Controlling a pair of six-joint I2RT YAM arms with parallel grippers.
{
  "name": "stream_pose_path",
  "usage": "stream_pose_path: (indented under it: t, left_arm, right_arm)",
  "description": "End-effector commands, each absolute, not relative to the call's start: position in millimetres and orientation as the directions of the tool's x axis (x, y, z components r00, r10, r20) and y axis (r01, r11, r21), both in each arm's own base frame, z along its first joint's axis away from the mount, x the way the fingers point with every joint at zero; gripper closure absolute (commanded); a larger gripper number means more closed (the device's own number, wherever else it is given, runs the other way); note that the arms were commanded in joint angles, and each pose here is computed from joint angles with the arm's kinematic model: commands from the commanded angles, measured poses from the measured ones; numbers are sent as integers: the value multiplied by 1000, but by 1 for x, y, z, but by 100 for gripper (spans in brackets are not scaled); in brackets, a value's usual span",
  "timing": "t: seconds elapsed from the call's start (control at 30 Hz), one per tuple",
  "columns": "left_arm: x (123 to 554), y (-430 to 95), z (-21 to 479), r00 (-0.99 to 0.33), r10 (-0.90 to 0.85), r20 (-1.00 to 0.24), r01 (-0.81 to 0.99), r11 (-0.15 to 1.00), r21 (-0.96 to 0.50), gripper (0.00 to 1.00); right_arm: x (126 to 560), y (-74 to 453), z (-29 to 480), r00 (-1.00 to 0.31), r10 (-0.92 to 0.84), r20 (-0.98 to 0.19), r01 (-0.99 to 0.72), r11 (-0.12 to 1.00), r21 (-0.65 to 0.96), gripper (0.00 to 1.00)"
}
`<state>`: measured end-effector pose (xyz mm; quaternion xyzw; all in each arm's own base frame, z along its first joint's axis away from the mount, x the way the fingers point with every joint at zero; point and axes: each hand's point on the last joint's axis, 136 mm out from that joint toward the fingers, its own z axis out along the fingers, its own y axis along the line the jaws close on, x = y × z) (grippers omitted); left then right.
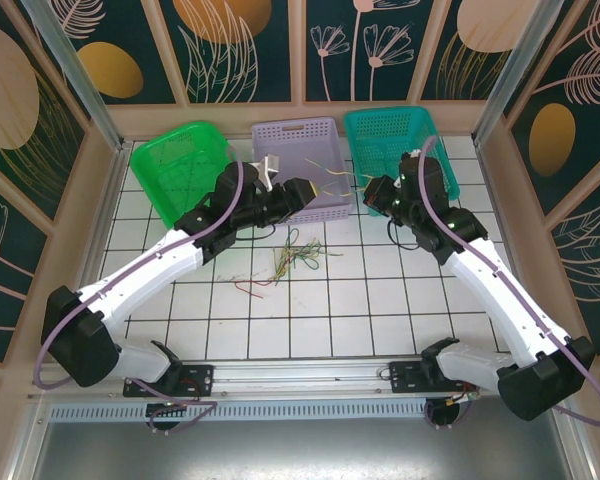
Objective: Untangle the cables
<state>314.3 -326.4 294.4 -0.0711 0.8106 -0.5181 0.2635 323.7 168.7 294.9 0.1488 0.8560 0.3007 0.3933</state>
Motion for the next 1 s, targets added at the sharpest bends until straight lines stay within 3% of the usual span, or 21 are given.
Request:
stream_pose_path:
  t: [0.0,0.2,0.43,0.83,0.87,0.93,0.97]
  left_arm:
    - [319,-329,295,-836,-368,-407,195,494,-847,55]
    - [324,-327,284,-829,-365,-423,187,532,-826,70]
    - [325,-325,278,-823,-345,-451,204,562,-802,99]
    - [309,-313,284,-813,-342,-471,237,545,-804,100]
    - [308,-312,289,-809,-357,-468,237,531,-814,95]
    - [307,-309,296,-799,-392,-457,230,503,-833,59]
    - [308,-308,299,-794,-406,-452,226,493,-840,49]
  right_arm:
    - [321,171,304,-639,504,-581,17,764,645,100]
    - [319,172,305,-641,504,-579,16,762,647,100]
    - [318,172,306,-639,497,-587,3,765,644,100]
    - [319,173,306,-641,487,-593,-2,772,636,100]
    - [318,173,306,-642,487,-592,-1,772,635,100]
    - [318,173,306,-644,486,-591,-1,772,636,100]
    - [318,173,306,-644,487,-590,0,771,636,100]
